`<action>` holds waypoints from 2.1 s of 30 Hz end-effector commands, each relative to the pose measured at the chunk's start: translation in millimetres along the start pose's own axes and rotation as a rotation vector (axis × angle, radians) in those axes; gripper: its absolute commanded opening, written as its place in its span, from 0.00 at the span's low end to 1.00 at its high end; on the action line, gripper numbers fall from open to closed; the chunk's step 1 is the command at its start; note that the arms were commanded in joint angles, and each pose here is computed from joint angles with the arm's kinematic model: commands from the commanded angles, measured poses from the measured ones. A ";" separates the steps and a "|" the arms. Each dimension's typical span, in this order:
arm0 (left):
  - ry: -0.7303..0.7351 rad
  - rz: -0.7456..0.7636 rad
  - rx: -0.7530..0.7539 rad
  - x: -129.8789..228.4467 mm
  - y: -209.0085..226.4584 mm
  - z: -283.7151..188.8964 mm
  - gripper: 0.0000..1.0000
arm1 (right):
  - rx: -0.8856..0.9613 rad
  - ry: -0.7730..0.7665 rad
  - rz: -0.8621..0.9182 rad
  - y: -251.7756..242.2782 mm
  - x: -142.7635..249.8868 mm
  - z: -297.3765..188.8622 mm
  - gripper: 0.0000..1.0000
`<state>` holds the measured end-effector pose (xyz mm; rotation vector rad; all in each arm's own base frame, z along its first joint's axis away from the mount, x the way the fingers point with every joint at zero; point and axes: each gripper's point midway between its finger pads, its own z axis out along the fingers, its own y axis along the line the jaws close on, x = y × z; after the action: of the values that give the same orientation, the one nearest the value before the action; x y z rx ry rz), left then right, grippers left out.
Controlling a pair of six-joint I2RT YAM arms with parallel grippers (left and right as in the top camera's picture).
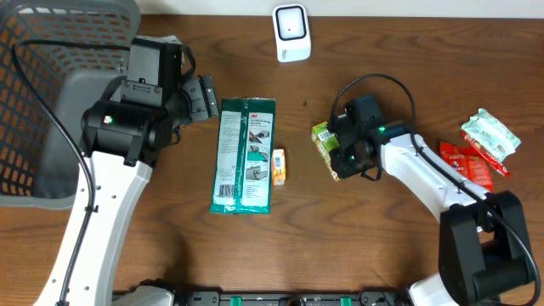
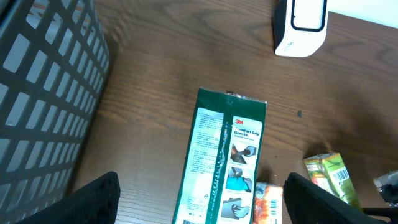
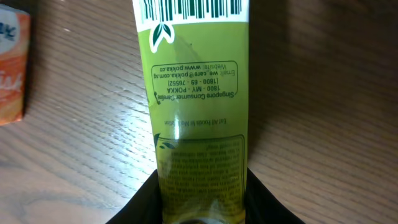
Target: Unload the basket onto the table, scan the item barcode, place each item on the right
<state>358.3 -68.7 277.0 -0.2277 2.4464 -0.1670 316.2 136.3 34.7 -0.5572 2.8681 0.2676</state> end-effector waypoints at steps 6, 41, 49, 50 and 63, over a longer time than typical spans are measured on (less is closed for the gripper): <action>-0.003 -0.005 -0.008 -1.9 2.0 0.0 0.85 | -0.112 -0.197 0.004 20.7 -31.1 -61.0 0.01; -0.003 -0.005 -0.008 -2.0 2.0 -0.1 0.84 | -0.039 0.081 -0.181 14.3 23.6 -0.1 0.41; -0.003 -0.005 -0.008 -2.0 2.1 -0.1 0.85 | -0.040 0.098 -0.174 14.2 28.7 0.7 0.35; -0.003 -0.005 -0.008 -2.0 2.0 -0.1 0.84 | -0.041 0.100 -0.174 14.2 29.9 1.7 0.35; -0.003 -0.005 -0.008 -2.0 2.0 -0.1 0.84 | -0.038 0.101 -0.105 13.4 34.3 7.3 0.27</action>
<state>358.3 -68.6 277.0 -0.2279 2.4463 -0.1665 284.8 137.7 26.1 -0.7955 2.8946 0.2914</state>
